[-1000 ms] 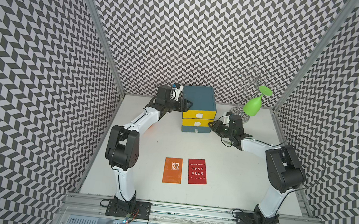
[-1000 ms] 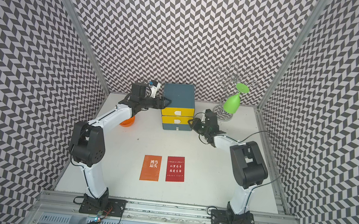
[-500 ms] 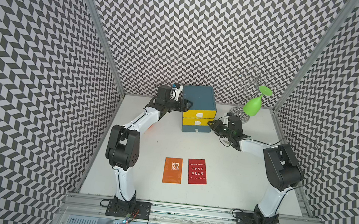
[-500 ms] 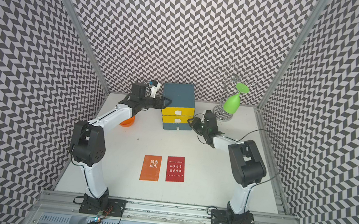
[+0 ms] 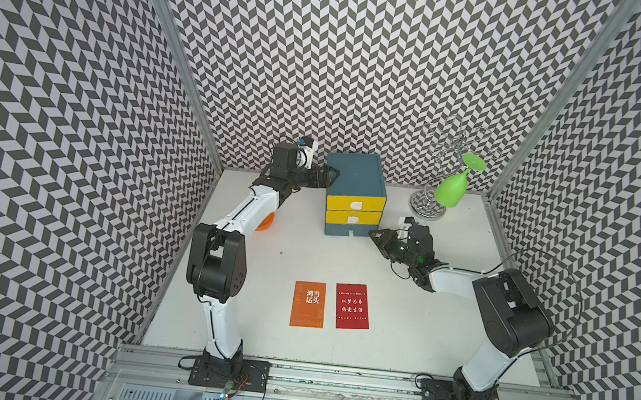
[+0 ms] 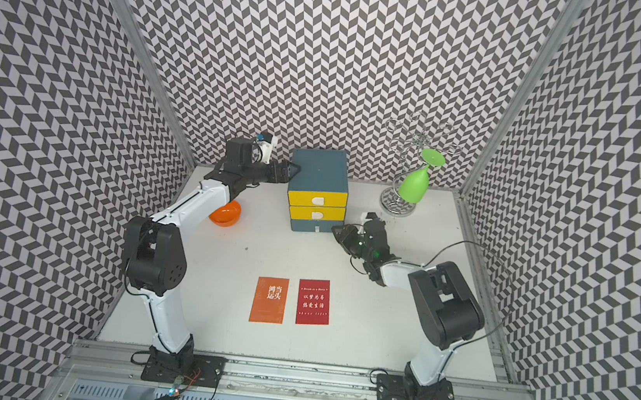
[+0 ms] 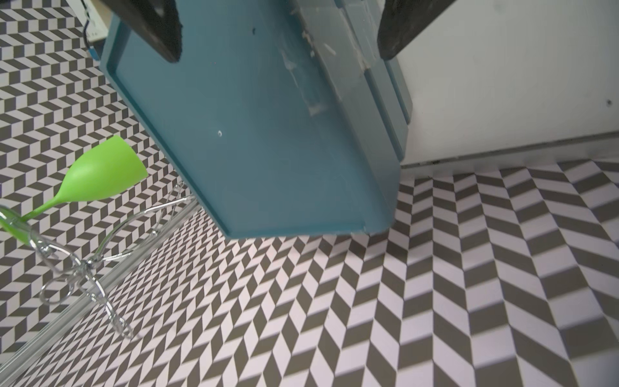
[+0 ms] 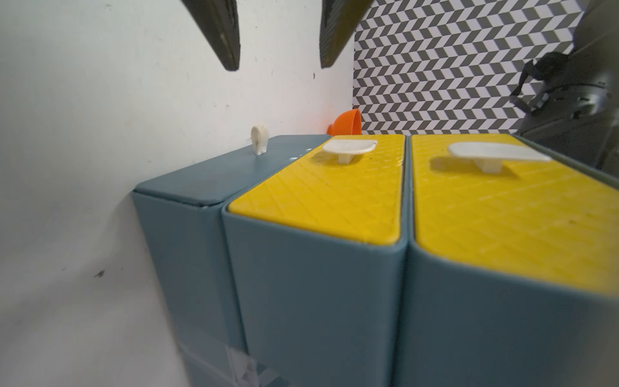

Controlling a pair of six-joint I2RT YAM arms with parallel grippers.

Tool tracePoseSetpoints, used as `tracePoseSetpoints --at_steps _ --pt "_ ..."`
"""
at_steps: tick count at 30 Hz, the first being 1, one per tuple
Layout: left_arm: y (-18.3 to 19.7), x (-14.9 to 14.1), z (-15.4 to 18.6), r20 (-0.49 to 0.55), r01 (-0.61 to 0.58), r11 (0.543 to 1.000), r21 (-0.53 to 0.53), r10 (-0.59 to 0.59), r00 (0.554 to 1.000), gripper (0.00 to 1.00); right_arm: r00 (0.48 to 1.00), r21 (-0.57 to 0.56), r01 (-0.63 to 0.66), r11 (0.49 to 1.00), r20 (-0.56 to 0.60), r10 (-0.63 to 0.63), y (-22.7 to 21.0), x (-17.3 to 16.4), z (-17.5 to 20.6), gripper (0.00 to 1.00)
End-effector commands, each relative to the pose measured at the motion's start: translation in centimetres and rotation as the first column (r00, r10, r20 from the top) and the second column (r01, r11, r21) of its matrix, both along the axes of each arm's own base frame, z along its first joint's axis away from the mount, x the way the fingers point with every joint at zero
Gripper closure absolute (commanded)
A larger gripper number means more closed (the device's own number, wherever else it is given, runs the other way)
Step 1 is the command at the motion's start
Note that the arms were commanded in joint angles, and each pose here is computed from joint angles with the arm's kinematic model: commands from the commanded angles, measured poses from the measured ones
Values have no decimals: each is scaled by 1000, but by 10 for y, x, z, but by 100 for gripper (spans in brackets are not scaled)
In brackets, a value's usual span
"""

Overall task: Take the postcards out of the drawer
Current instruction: Close the drawer in the storage box, then open the drawer in the storage box.

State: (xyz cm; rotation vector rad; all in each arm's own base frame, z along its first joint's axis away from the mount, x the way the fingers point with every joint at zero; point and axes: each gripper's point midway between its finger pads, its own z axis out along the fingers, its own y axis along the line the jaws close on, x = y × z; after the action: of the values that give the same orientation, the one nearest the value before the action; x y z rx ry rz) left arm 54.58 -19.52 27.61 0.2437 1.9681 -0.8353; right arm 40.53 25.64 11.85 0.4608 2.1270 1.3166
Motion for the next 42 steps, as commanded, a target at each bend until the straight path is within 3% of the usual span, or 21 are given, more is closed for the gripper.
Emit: tracePoseSetpoints --at_steps 1,9,17,32,42 --pt "9 26 12 78 -8 1000 -27 10 997 7 998 113 20 993 50 -25 15 1 12 60" --pt "4 55 -12 32 57 997 -61 -55 998 7 999 178 38 983 16 -41 37 4 -7 59" --pt "-8 54 -33 -10 105 986 -126 -107 994 9 998 261 58 964 -12 -57 45 11 -23 60" --pt "-27 41 -54 -53 132 984 -122 -139 989 9 997 291 71 954 -24 -67 57 32 -38 62" --pt "-29 34 -64 -75 139 984 -114 -148 986 10 995 316 99 943 -44 -90 59 42 -47 80"
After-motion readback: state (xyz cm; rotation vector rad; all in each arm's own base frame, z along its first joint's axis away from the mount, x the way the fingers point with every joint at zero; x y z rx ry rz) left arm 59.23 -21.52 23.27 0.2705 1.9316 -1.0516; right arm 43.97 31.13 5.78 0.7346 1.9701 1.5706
